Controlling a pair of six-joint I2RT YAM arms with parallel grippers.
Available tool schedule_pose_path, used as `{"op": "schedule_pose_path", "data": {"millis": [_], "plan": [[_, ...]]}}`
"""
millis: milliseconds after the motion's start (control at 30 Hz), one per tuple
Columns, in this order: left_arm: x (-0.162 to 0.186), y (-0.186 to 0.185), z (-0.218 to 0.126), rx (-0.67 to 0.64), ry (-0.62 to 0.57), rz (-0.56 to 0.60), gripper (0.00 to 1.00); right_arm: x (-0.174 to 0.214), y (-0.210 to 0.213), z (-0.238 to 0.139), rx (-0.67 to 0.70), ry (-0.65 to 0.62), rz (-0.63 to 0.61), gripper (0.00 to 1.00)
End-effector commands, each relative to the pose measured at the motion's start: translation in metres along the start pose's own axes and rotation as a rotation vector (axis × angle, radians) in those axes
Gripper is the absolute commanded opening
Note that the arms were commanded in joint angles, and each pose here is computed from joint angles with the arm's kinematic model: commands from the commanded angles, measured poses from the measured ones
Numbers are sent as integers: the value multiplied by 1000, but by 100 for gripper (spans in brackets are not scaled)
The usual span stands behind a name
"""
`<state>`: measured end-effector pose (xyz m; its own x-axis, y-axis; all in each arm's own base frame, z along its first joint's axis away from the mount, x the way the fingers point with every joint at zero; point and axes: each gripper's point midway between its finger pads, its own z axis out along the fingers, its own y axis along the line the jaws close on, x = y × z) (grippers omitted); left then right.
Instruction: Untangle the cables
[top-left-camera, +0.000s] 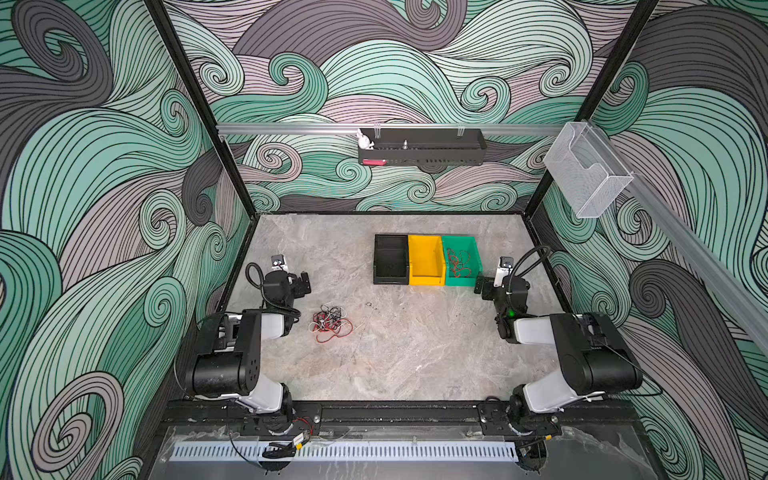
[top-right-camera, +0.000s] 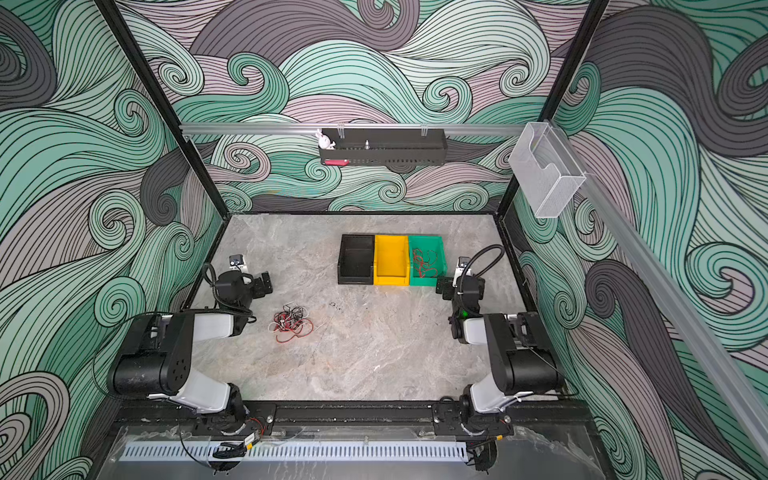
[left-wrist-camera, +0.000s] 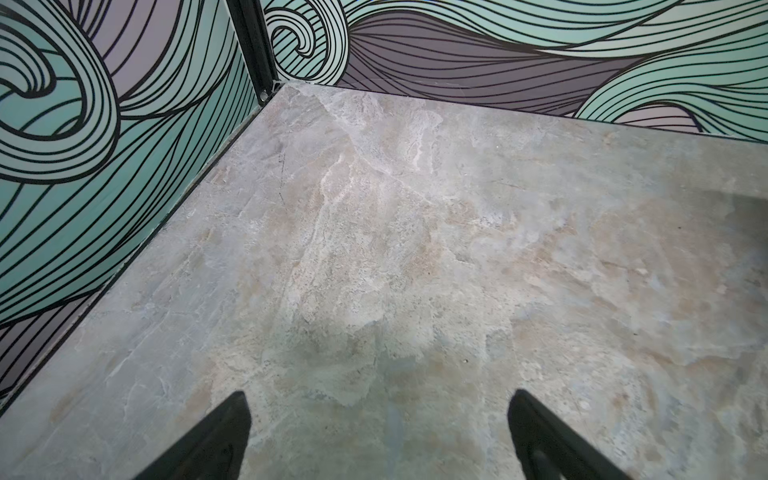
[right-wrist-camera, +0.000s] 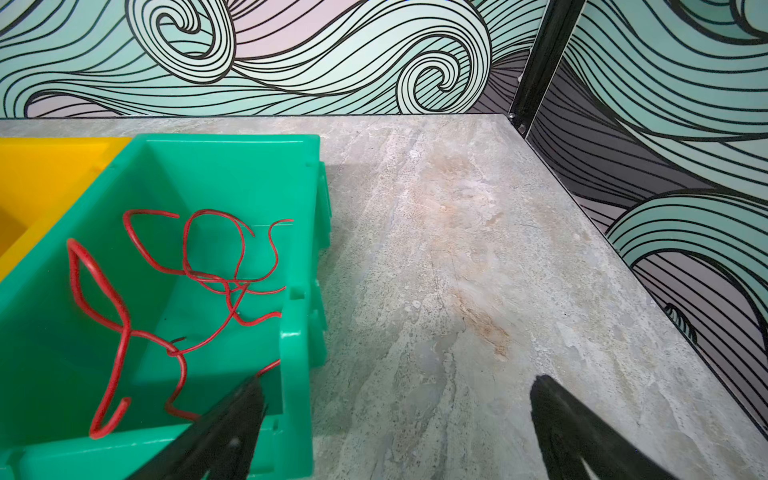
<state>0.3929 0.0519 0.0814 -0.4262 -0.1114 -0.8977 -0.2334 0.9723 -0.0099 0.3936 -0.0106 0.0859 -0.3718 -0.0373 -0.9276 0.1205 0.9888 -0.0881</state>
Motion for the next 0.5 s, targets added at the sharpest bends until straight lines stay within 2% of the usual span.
{"op": "schedule_pose_path", "data": {"millis": [0, 467], "plan": [[-3, -1, -1, 2, -6, -5, 99, -8, 0, -1, -6, -23, 12, 99], [-3, -1, -1, 2, -6, -6, 99, -9, -1, -1, -6, -24, 12, 99]]}}
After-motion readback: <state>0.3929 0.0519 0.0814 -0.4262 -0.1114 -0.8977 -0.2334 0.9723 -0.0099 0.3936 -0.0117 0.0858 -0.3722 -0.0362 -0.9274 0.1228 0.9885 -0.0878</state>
